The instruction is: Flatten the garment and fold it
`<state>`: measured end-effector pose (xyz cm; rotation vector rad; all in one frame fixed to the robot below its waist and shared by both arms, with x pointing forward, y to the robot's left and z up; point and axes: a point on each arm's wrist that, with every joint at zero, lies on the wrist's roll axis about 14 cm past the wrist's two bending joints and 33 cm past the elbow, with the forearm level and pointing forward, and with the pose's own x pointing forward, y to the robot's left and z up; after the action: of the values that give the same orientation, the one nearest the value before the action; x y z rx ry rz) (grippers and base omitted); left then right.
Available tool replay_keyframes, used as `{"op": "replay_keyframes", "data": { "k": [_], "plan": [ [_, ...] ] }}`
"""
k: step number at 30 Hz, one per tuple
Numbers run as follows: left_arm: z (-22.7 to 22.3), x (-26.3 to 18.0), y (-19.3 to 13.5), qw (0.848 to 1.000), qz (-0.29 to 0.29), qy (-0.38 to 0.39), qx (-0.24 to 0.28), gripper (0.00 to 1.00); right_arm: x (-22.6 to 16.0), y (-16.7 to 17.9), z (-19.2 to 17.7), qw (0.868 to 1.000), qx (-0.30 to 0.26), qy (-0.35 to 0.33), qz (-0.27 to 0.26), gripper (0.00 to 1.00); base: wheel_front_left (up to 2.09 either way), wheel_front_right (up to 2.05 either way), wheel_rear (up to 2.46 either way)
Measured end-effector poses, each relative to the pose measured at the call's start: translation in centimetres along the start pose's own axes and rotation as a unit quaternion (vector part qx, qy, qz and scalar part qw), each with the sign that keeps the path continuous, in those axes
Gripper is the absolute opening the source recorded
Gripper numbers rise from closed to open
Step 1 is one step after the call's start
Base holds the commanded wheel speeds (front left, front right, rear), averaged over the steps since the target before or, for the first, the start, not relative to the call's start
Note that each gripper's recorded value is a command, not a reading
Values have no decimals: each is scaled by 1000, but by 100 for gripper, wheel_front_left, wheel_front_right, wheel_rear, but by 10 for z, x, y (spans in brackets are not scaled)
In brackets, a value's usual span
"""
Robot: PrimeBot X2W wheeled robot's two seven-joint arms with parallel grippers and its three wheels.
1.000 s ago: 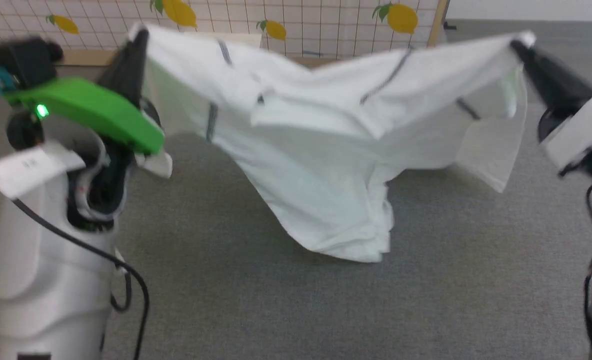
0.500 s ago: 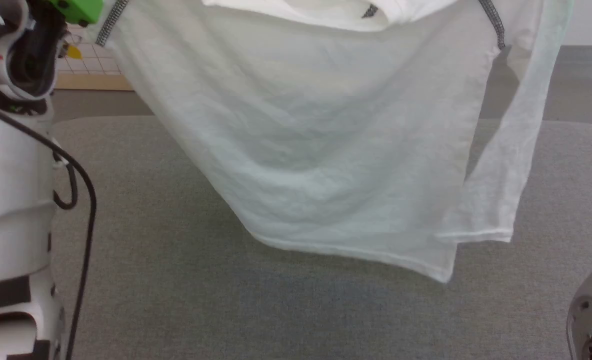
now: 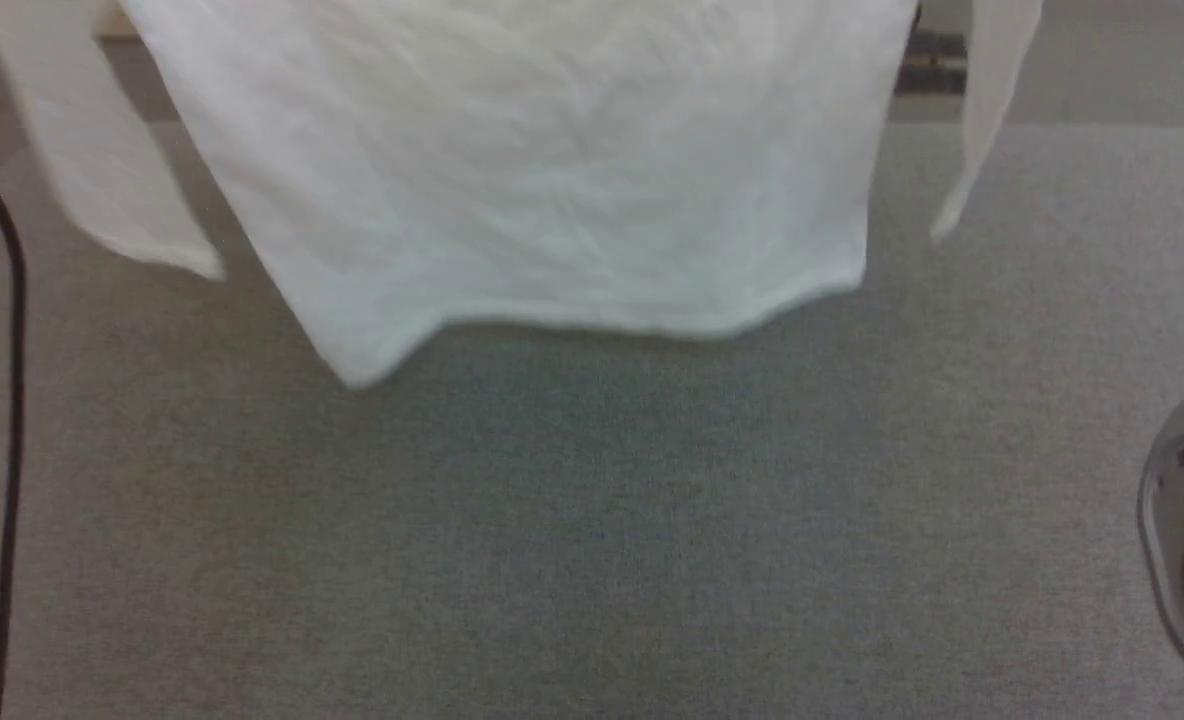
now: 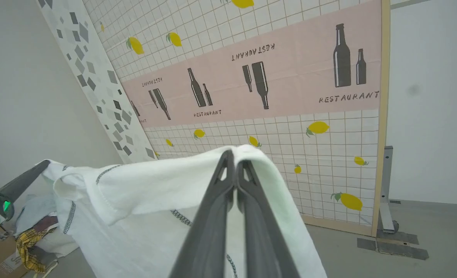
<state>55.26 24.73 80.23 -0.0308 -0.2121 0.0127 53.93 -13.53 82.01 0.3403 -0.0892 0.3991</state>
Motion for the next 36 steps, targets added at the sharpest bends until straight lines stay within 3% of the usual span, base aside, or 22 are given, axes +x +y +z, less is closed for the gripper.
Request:
{"op": "replay_keyframes", "data": {
  "k": [9,17,21,29,36],
  "plan": [
    [2,60,12,992,57,-110,-13,0,77,-33,-4,998,-6,-63,-20,0,0,0,0],
    [-79,88,1,993,54,-96,-43,0,126,-78,-78,998,18,-27,-50,0,0,0,0],
    [-131,80,8,996,57,-58,-47,0,138,-81,-118,999,31,5,-43,0,0,0,0],
    [-160,36,25,994,57,-48,-76,0,103,-91,-176,996,55,46,-46,0,0,0,0],
    [-202,-49,34,991,73,10,-114,0,8,-97,-230,989,97,79,-72,0,0,0,0]
  ]
}}
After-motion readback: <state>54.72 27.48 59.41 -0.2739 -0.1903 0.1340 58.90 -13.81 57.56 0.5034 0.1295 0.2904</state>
